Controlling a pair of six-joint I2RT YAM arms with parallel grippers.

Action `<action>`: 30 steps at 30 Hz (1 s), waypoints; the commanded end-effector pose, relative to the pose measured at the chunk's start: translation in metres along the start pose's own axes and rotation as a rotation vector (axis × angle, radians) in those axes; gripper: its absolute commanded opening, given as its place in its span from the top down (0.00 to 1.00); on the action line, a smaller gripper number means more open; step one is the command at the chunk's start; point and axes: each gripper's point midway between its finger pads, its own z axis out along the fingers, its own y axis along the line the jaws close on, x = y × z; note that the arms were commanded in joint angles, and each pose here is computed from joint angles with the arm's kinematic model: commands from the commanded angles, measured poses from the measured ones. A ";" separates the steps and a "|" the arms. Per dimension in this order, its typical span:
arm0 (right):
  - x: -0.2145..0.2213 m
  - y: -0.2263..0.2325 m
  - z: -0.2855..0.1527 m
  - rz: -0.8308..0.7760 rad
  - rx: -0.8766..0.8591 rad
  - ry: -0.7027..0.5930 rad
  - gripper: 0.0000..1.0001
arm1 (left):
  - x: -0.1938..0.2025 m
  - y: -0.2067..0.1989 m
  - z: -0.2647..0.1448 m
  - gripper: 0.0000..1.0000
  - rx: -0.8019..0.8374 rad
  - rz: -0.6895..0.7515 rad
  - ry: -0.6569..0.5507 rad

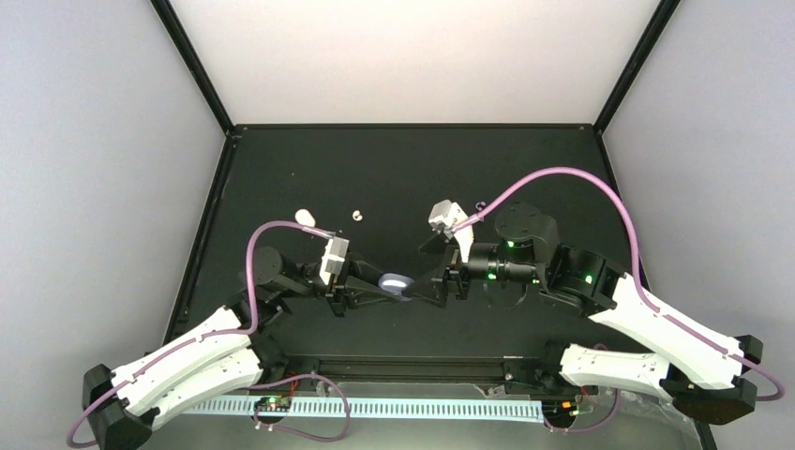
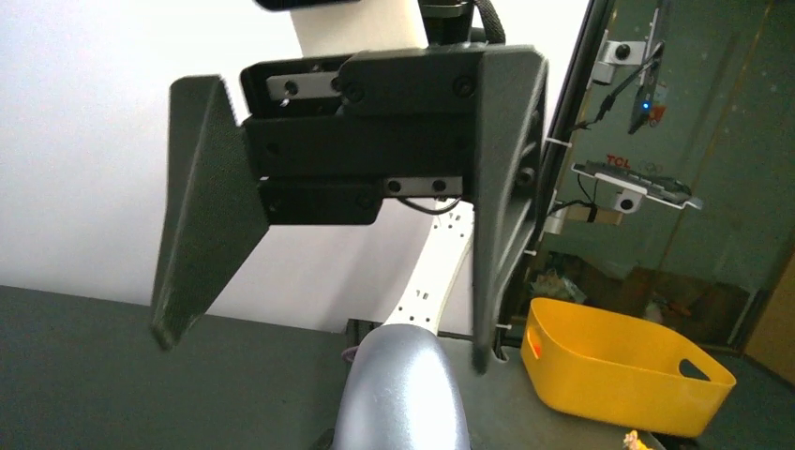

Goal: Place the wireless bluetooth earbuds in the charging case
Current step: Open the charging case.

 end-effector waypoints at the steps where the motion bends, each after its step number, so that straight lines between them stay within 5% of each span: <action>1: 0.016 -0.010 0.002 -0.031 0.058 0.073 0.06 | -0.012 -0.013 0.003 0.98 0.059 0.041 0.001; 30: 0.001 -0.049 -0.005 0.055 0.285 -0.030 0.08 | -0.004 -0.017 -0.002 0.98 0.069 0.049 0.012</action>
